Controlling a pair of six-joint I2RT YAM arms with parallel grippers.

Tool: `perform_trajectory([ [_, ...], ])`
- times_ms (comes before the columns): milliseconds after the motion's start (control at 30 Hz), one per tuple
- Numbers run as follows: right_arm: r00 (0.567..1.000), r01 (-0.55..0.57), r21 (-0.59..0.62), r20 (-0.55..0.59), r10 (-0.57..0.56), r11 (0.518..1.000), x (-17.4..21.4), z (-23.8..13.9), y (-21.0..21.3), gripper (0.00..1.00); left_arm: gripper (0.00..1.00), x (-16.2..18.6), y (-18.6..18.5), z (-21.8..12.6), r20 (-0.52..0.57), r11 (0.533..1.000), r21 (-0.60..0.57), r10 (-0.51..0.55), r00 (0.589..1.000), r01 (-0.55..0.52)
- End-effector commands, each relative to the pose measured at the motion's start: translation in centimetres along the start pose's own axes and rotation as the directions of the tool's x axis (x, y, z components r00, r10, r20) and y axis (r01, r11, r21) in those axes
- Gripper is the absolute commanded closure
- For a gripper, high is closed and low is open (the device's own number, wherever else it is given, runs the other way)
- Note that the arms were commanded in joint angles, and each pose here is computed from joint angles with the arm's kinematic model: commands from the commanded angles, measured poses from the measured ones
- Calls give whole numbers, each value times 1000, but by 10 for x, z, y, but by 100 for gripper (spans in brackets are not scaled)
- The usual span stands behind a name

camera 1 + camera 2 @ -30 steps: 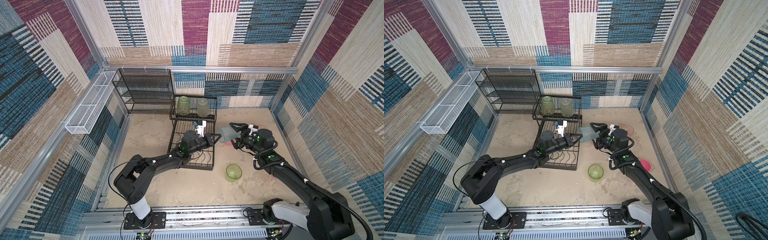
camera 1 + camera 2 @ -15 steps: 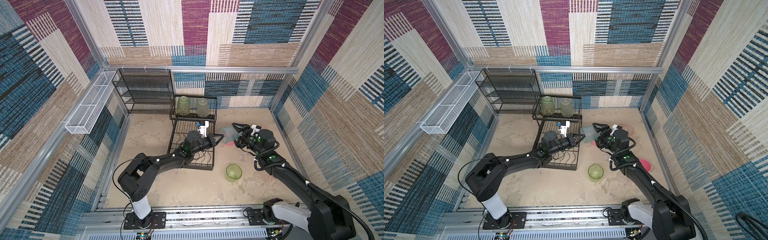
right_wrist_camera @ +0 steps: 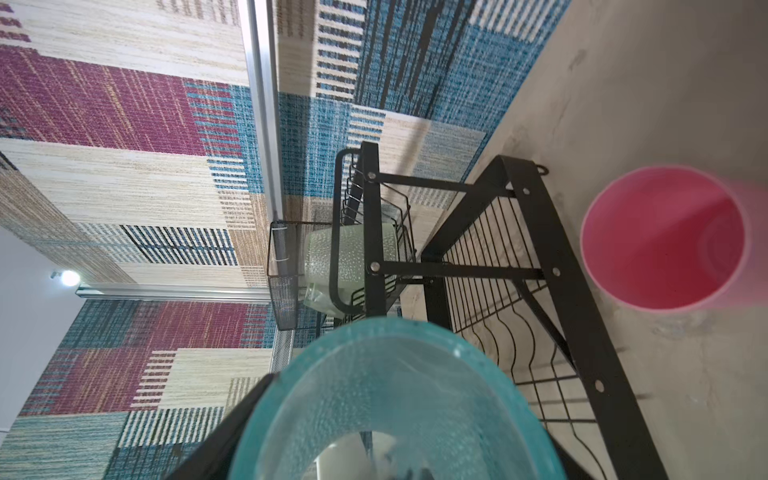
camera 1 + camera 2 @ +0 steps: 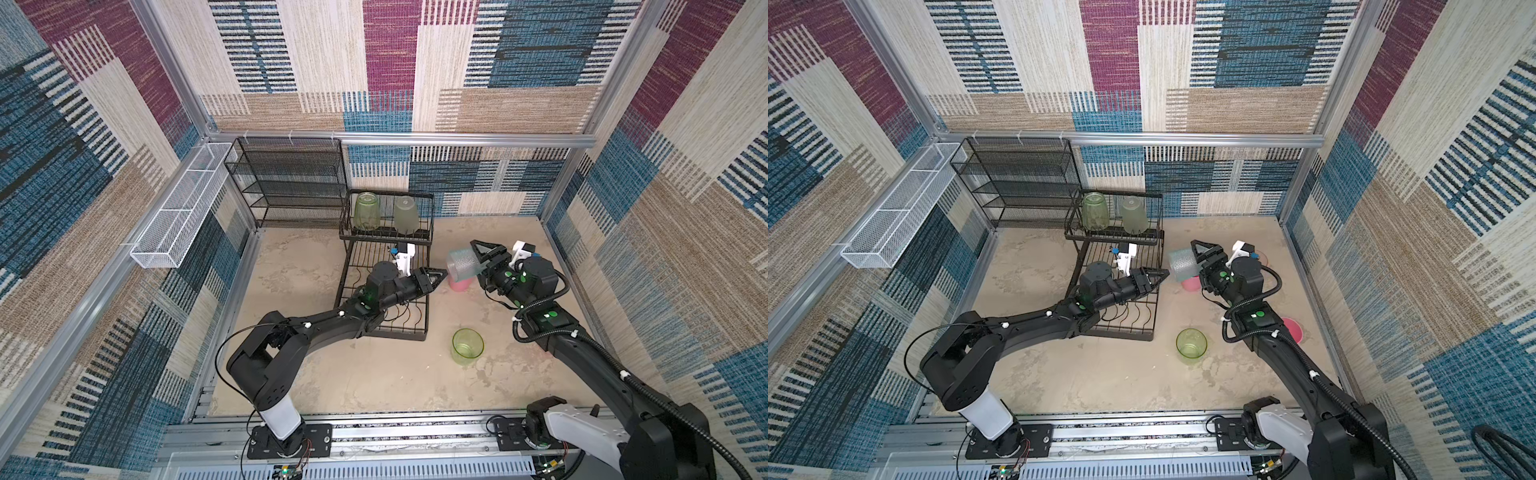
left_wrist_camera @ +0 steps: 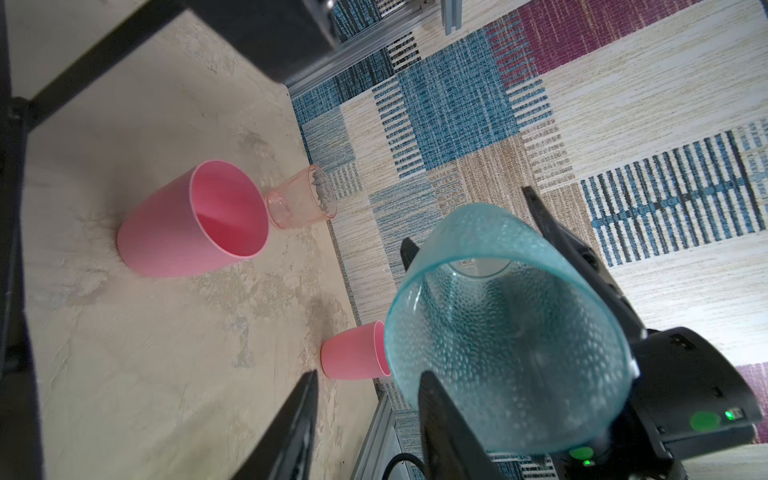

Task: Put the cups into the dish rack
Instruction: 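Close the right gripper on the teal cup held by the left gripper, then open and withdraw the left gripper while the right gripper carries the cup to the rack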

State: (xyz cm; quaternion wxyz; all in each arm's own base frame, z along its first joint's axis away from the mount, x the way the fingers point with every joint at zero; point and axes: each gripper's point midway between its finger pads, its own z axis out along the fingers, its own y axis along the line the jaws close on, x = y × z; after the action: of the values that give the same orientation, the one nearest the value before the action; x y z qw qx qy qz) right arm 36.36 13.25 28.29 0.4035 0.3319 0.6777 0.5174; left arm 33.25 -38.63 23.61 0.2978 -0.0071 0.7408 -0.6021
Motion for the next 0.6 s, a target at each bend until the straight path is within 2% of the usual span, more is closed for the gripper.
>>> perform_trajectory([
  [0,985,159,-15,73,-157,987,-13,-2,11,36,49,-2,6,-11,14,998,-47,31,999,-30],
  [67,965,244,-9,101,-242,970,-15,-2,13,36,45,0,13,-20,4,995,-98,28,1000,-28],
  [167,912,385,12,146,-383,923,-15,-3,16,35,38,0,16,-36,2,987,-158,43,999,-42],
  [300,820,536,57,199,-536,842,-5,-5,21,35,30,-1,24,-62,7,965,-258,43,999,-40],
  [433,726,655,74,214,-654,752,17,-4,24,36,27,-4,37,-95,8,918,-395,37,999,-31],
  [567,638,745,93,191,-746,661,44,8,16,35,23,-11,58,-130,30,869,-495,-12,999,26],
])
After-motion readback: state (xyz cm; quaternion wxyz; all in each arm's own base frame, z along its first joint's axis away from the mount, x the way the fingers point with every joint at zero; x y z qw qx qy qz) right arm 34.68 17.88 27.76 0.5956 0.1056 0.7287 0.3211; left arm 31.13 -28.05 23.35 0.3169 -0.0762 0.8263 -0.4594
